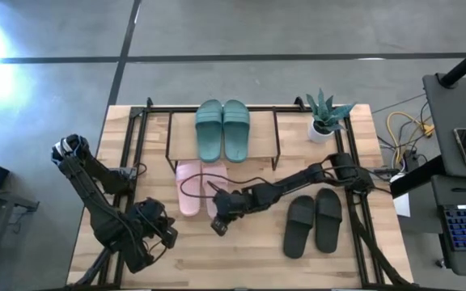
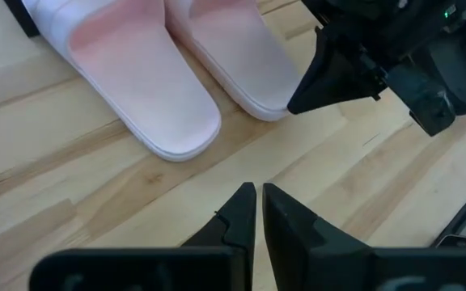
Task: Pick and place slides into the shelf
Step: Put the pink slide under the shelf, then put the left black slide under the shelf
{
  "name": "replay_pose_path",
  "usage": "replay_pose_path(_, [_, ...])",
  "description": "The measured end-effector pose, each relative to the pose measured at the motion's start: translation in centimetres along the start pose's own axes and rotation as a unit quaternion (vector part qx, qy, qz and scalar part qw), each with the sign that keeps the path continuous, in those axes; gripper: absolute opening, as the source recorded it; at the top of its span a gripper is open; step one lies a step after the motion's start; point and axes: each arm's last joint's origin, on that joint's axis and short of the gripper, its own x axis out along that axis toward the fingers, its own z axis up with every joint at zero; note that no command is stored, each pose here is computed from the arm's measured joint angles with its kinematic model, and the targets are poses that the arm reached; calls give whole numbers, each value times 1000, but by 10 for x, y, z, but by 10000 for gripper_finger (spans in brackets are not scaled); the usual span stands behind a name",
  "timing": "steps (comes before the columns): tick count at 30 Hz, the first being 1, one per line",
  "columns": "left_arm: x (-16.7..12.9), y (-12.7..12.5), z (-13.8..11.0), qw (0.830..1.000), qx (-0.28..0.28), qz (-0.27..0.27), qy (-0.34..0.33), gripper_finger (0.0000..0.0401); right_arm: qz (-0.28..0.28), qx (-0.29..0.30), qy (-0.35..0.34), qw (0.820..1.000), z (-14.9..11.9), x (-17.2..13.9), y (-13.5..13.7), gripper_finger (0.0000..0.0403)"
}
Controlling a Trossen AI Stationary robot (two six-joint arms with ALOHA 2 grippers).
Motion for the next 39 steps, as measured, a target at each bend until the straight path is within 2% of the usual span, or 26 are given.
replay_pose_path(13, [3, 2, -2, 1000, 1, 2, -1, 10, 9, -41, -9, 999, 6, -8, 5, 8])
replay_pose_path(17, [5, -1, -4, 1000, 0, -19, -5, 10, 40, -84, -24, 995, 9, -33, 24, 8])
replay_pose_path(20, [6, -9, -7, 998, 27, -56, 1, 10, 41, -105, -13, 994, 6, -65, 38, 8])
replay_pose_path(22, [6, -15, -9, 995, 47, -86, 7, 10, 14, -110, 19, 994, -1, -86, 40, 8])
replay_pose_path(25, [11, -25, -10, 990, 58, -126, 9, 10, -44, -81, 81, 992, -16, -111, 36, 8])
replay_pose_path(30, [27, -31, -3, 988, 83, -128, 0, 10, -140, -75, 172, 972, -49, -141, 33, 8])
replay_pose_path(35, [33, -35, 0, 983, 119, -142, -10, 10, -191, -96, 187, 959, -88, -160, 46, 9])
replay_pose_path(39, [34, -35, 2, 980, 139, -140, -30, 28, -228, -76, 204, 949, -122, -177, 55, 30])
